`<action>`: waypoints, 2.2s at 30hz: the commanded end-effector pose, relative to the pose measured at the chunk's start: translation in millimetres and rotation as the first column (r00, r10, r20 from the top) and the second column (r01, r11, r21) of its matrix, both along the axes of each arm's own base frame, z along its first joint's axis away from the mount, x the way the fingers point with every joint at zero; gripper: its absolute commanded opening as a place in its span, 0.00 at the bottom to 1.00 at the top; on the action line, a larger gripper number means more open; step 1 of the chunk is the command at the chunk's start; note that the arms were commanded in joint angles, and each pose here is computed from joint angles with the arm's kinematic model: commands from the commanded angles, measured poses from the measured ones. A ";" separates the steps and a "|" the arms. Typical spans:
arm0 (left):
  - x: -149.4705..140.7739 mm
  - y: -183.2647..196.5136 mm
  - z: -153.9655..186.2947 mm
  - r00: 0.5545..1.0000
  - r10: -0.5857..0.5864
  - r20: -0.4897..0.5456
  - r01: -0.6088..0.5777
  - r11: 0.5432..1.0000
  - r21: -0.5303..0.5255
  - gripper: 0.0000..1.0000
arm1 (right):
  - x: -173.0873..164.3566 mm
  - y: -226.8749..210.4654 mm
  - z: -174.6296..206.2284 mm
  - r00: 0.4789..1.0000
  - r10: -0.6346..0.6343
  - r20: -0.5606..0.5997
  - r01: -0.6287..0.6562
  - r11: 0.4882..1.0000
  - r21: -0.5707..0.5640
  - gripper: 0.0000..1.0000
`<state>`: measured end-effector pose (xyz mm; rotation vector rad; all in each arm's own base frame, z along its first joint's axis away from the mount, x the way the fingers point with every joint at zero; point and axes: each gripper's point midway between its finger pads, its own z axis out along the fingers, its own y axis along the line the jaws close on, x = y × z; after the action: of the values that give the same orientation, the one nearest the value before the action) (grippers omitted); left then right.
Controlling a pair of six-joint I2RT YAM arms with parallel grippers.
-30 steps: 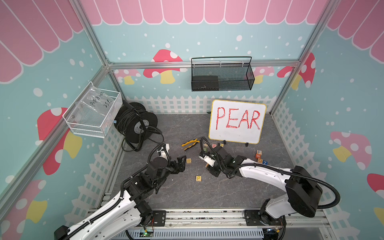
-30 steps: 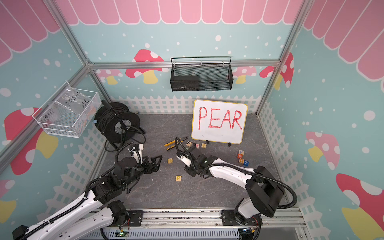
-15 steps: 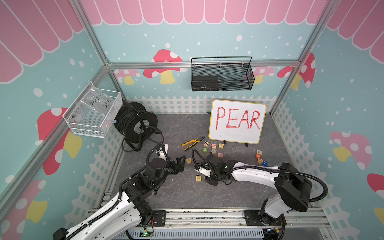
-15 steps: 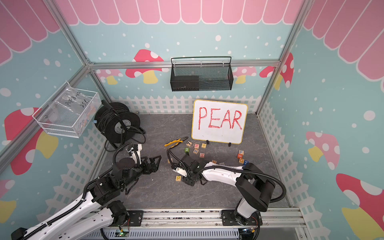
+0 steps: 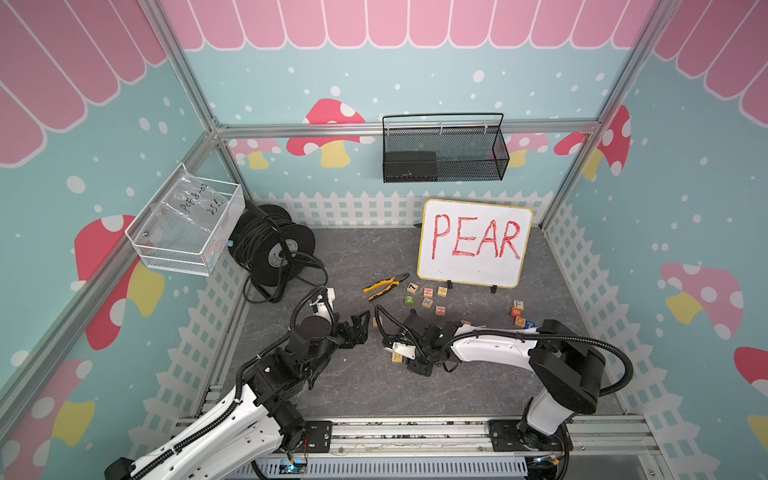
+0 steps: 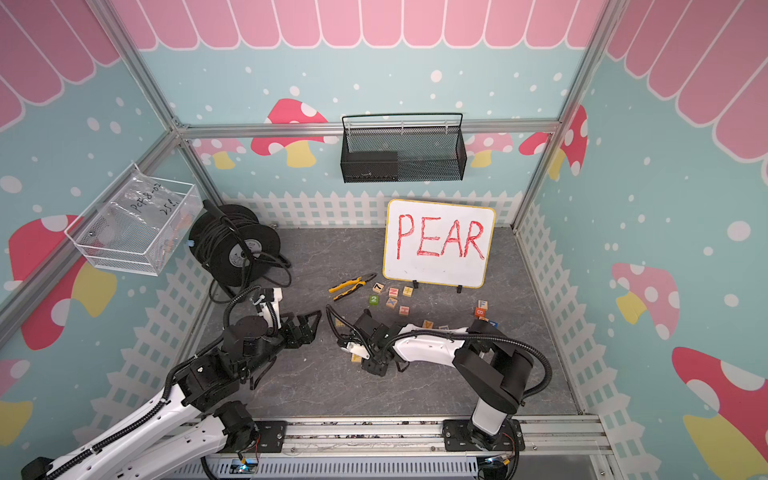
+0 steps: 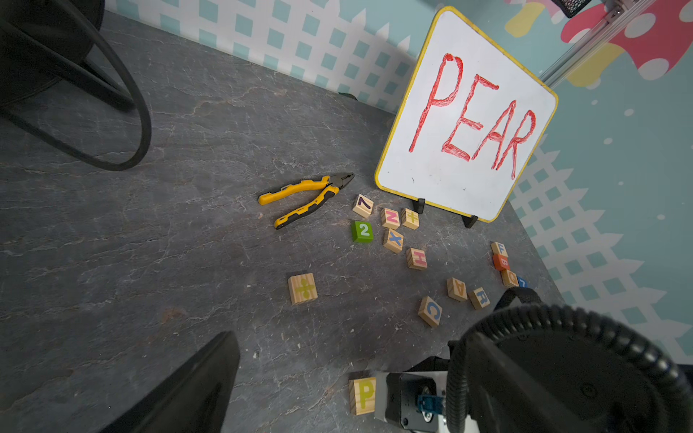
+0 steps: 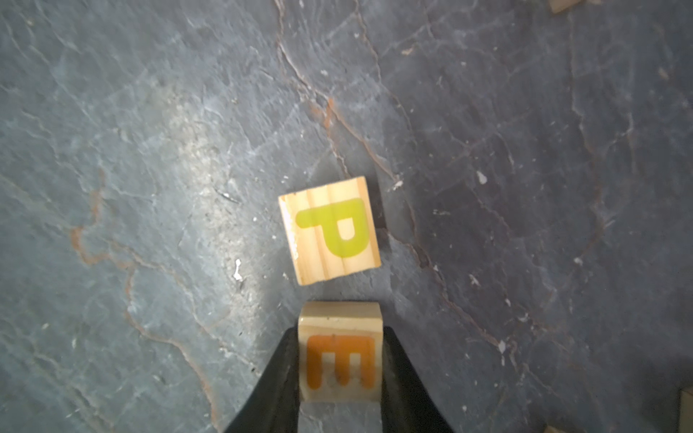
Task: Spell the uppercase word “pear” with letter blocks
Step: Place the letter block at the center of the board.
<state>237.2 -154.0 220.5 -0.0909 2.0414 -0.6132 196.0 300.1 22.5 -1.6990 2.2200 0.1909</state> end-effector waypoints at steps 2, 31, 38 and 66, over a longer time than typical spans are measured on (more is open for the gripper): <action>-0.4 9.5 -0.8 0.999 0.037 -0.002 -0.037 0.999 0.011 0.97 | 1.1 0.6 -6.3 0.999 0.050 0.011 -0.049 0.998 -0.050 0.21; 1.0 17.9 -6.0 0.997 0.080 -0.014 -0.080 0.997 0.024 0.97 | -10.7 11.3 -12.5 0.993 0.109 -0.053 -0.110 0.993 -0.030 0.24; 1.1 18.1 -9.1 0.996 0.083 -0.024 -0.082 0.996 0.022 0.97 | -7.4 8.9 -12.9 0.994 0.098 -0.038 -0.100 0.994 -0.051 0.35; 5.2 14.1 2.8 0.998 0.063 0.001 -0.063 0.998 0.024 0.97 | 12.5 -2.5 70.8 0.975 -0.189 0.118 0.166 0.969 0.182 0.59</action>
<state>240.5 -141.3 213.9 -0.1464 2.0558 -0.5522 203.3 307.5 80.2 -1.5131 2.1465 0.2423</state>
